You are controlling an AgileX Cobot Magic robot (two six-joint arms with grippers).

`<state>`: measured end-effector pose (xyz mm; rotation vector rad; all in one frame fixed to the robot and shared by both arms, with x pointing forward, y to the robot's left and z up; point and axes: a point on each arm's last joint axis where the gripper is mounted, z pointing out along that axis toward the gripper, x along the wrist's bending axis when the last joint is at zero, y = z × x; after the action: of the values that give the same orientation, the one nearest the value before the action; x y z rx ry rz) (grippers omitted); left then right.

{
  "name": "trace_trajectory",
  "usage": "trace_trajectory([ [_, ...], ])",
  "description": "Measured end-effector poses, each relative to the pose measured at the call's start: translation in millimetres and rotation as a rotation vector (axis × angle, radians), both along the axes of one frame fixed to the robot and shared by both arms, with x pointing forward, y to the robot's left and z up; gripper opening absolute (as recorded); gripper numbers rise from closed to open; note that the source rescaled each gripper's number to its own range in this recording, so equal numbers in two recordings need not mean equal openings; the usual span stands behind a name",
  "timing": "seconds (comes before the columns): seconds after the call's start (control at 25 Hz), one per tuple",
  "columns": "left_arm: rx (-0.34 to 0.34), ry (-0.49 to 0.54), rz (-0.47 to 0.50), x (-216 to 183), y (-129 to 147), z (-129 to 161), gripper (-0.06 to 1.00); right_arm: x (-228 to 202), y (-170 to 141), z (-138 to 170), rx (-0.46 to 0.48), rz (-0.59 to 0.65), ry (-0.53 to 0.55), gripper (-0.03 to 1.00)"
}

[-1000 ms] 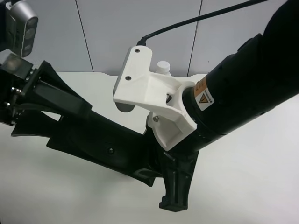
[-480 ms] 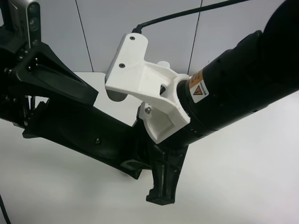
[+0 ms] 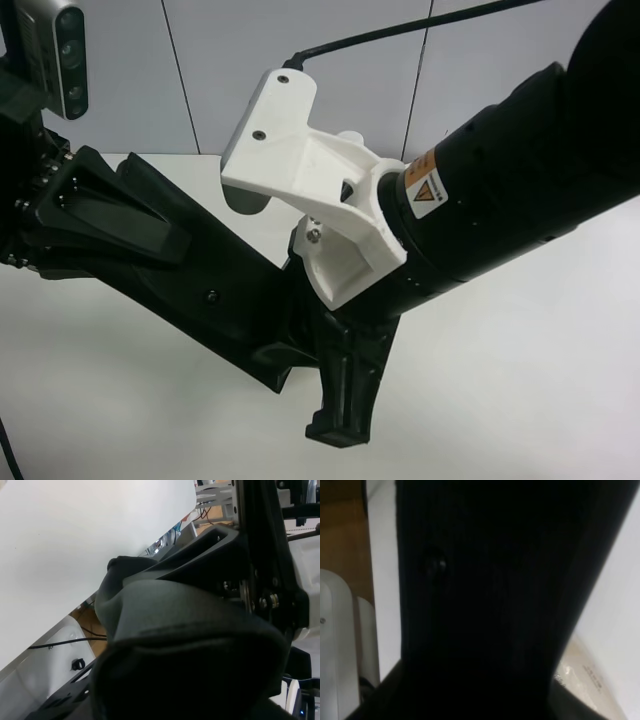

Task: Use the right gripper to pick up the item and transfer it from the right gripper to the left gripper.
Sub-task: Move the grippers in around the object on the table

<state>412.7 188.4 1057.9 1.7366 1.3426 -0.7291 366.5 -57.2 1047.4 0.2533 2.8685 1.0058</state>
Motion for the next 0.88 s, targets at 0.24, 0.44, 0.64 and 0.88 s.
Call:
trace_trajectory([
  [0.24,-0.009,0.008,0.003,0,0,1,0.02,1,1,1,0.015,-0.001,-0.018,0.69],
  [0.44,-0.013,0.013,0.007,0,-1,1,0.01,2,1,1,0.013,0.001,-0.023,0.97],
  [0.64,-0.013,0.013,0.008,0,-1,1,0.01,-5,-9,7,-0.024,0.003,0.005,1.0],
  [0.88,-0.013,0.013,0.008,0,-1,1,0.01,-25,-42,35,-0.03,-0.071,0.068,1.0],
])
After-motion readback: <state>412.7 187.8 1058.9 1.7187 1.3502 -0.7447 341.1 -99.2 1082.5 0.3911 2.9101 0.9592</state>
